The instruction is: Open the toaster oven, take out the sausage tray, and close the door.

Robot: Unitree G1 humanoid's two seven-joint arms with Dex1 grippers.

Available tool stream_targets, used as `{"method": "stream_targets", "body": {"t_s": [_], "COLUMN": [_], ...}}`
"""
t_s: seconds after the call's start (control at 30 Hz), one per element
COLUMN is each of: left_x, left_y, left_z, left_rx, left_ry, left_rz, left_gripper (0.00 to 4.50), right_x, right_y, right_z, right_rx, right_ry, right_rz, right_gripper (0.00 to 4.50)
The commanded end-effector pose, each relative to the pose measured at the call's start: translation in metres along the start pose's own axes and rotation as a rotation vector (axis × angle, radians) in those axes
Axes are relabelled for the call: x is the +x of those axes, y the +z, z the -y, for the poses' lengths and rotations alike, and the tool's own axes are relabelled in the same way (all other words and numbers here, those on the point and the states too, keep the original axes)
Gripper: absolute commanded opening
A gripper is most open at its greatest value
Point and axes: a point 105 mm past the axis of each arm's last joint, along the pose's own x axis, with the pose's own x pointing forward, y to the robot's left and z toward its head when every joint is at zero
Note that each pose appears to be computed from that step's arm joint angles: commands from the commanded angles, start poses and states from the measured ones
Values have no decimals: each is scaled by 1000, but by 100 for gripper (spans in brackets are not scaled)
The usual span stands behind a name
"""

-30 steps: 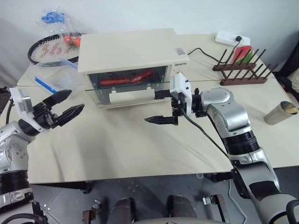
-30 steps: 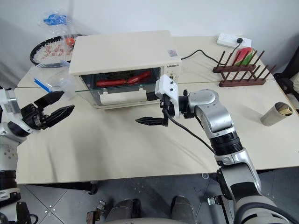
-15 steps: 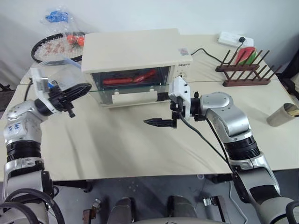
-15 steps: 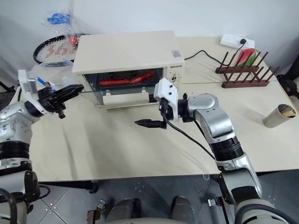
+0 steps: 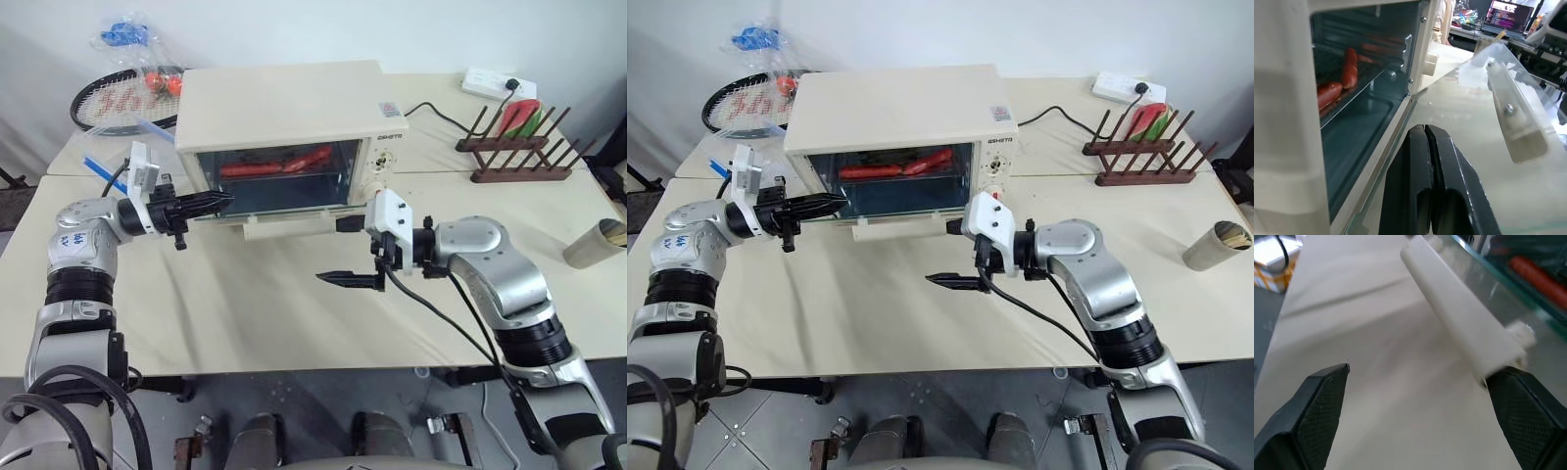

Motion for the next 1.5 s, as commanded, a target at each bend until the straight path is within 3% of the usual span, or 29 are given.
{"method": "stream_targets", "body": {"t_s": [0.03, 0.17, 0.33, 0.67, 0.93, 1.2, 1.3, 1.5], "left_x": [2, 3, 6, 9, 8, 9, 8, 4], "left_y": [13, 9, -9, -31, -56, -64, -58, -29], "left_z": [-1, 0, 10, 17, 20, 26, 27, 35], "left_rx": [51, 50, 34, 48, 129, 173, 191, 172], "left_ry": [-15, -33, -108, -166, -187, -194, -172, -77], "left_rz": [7, -18, -123, -288, -478, -483, -414, -78], "left_gripper": [3, 3, 3, 3, 3, 3, 3, 3], "right_x": [-11, -30, -80, -113, -84, -35, -17, 19], "right_y": [-4, -22, -48, -8, 22, 48, 51, 51], "right_z": [-2, 1, -14, 0, 10, 23, 27, 39], "right_rx": [-20, -15, 21, -20, -123, -216, -254, -358], "right_ry": [-39, -100, -77, -190, -202, -192, -198, -295], "right_rz": [-43, -136, -358, -309, -214, -96, -89, -105], "right_gripper": [450, 450, 450, 450, 450, 450, 450, 450]}}
